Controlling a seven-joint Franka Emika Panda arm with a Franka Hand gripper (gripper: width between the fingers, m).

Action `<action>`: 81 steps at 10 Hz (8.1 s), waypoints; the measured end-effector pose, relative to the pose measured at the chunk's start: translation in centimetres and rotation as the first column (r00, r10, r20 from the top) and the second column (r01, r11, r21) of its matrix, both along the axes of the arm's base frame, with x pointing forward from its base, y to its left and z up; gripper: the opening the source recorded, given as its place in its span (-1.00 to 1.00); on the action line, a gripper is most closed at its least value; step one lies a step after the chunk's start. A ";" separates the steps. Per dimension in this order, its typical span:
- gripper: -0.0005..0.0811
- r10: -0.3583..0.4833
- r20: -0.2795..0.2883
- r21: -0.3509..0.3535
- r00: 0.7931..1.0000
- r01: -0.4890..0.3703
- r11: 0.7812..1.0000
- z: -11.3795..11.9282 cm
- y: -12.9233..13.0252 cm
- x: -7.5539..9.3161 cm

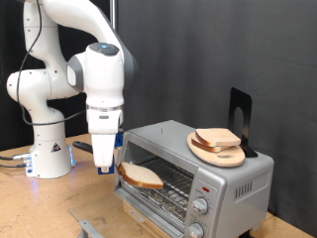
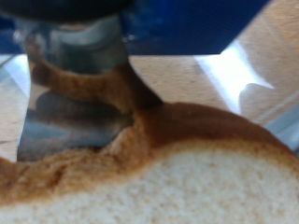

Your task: Make a piece of toast with the oven

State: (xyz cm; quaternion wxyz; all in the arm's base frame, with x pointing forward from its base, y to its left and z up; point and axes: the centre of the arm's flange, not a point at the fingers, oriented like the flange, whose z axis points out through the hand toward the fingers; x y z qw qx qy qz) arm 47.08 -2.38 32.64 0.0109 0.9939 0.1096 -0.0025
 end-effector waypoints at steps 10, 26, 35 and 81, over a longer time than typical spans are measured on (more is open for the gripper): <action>-0.03 0.070 -0.012 -0.002 0.997 -0.070 0.998 -2.6 -0.3 1.4; -0.03 0.180 0.008 -0.034 0.984 -0.180 0.983 -3.1 3.5 -1.4; -0.03 0.118 0.031 0.007 0.993 -0.118 0.993 -3.5 3.3 -2.8; -0.03 0.138 -0.062 0.054 0.988 -0.135 0.989 -4.3 1.7 -5.0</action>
